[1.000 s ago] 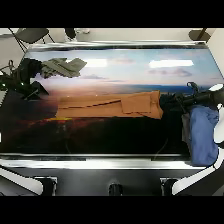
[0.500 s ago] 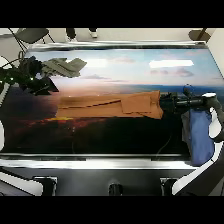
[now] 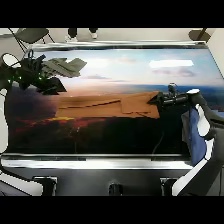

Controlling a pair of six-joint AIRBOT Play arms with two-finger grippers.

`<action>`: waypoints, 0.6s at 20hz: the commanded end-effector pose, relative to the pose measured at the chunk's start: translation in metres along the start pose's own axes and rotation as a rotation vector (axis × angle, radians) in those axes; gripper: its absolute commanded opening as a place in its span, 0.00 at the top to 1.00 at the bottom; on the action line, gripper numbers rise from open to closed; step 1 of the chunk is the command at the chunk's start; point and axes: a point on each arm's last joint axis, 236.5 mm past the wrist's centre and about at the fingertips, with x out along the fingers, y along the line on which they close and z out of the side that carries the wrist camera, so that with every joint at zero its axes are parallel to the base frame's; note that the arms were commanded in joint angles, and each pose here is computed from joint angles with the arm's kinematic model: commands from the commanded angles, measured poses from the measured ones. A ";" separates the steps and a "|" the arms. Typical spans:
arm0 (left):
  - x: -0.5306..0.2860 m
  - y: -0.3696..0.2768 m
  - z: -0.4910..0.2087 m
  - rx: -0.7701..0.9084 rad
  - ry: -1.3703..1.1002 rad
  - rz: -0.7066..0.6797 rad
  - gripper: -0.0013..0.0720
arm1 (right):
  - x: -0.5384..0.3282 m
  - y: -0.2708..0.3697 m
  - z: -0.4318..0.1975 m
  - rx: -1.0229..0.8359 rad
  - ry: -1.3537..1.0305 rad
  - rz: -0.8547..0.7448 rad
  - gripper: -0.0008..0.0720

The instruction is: Fold the shirts.

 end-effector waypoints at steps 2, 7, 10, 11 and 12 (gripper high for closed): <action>0.011 -0.024 -0.003 0.053 0.021 -0.025 0.19 | 0.010 0.019 -0.013 -0.086 0.034 -0.075 0.90; 0.066 -0.098 -0.018 0.238 0.098 -0.116 0.92 | -0.036 0.056 -0.027 -0.162 -0.045 -0.279 0.92; 0.129 -0.171 -0.024 0.312 0.086 -0.206 0.94 | -0.053 0.088 -0.056 -0.206 -0.048 -0.384 0.92; 0.149 -0.189 -0.032 0.315 0.102 -0.224 0.94 | -0.057 0.099 -0.064 -0.218 -0.052 -0.405 0.92; 0.167 -0.206 -0.043 0.305 0.128 -0.251 0.94 | -0.060 0.109 -0.077 -0.236 -0.047 -0.432 0.92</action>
